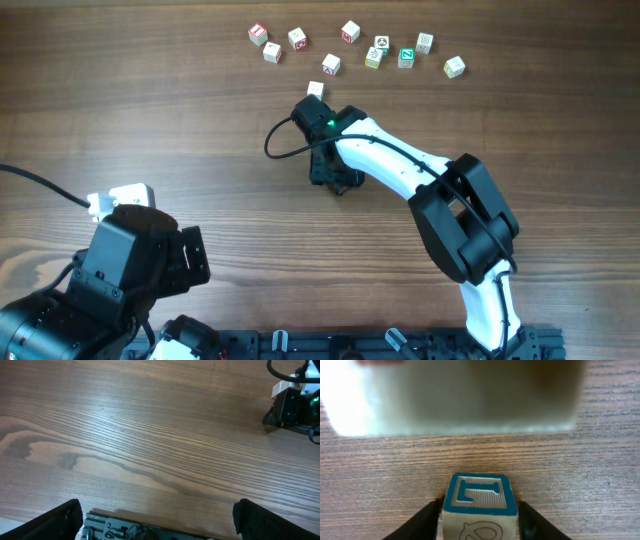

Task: Form a tower

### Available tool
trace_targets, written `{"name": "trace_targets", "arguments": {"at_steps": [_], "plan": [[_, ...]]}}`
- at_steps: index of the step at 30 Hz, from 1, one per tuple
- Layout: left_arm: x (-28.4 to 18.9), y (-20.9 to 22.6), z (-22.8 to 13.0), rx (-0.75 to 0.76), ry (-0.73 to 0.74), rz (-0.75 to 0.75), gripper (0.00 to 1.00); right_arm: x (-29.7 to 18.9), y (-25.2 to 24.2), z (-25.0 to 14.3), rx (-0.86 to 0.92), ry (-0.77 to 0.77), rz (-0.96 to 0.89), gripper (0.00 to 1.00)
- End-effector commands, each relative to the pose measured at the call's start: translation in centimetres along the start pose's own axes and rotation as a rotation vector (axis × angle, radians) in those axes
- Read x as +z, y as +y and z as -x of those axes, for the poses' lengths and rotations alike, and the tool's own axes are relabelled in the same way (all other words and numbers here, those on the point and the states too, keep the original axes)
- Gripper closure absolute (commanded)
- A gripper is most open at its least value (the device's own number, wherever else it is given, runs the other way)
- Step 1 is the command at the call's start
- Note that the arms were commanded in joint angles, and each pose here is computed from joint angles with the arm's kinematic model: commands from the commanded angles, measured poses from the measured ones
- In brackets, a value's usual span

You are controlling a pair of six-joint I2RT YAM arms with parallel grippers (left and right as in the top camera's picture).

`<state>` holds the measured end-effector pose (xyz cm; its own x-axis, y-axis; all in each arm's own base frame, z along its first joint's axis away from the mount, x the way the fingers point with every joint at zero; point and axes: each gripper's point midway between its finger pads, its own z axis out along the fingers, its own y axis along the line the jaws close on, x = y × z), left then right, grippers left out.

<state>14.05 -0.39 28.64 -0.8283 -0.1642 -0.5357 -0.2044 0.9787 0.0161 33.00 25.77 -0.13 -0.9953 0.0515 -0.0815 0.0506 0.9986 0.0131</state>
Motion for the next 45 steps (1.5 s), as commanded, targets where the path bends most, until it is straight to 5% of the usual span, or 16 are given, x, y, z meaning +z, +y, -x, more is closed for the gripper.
{"name": "trace_targets", "arguments": {"at_steps": [1, 10, 16, 30, 35, 41, 45], "plan": [[0.0, 0.3, 0.2, 0.010, -0.011, 0.016, 0.00, 0.2, 0.1, -0.1, 0.000, 0.001, 0.006, 0.65], [0.0, 0.3, 0.2, 0.010, -0.011, 0.016, 0.00, -4.0, 0.4, -0.2, -0.003, 0.055, -0.005, 0.87], [0.0, 0.3, 0.2, 0.010, -0.011, 0.016, 0.00, -9.7, 1.5, 1.5, -0.046, -0.015, 0.142, 0.82], [0.0, 0.3, 0.2, 0.010, -0.011, 0.016, 0.00, -10.9, 0.5, 8.0, -0.053, -0.126, 0.323, 0.81], [0.0, 0.3, 0.2, 0.010, -0.011, 0.016, 0.00, -9.3, 0.2, 8.5, -0.052, -0.117, 0.273, 0.84], [0.0, 0.3, 0.2, 0.010, -0.011, 0.016, 0.00, -14.6, -0.5, 10.5, -0.067, -0.200, 0.211, 0.82], [0.0, 0.3, 0.2, 0.010, -0.011, 0.016, 0.00, -13.8, -0.8, 10.1, -0.067, -0.169, 0.184, 0.82]]}}
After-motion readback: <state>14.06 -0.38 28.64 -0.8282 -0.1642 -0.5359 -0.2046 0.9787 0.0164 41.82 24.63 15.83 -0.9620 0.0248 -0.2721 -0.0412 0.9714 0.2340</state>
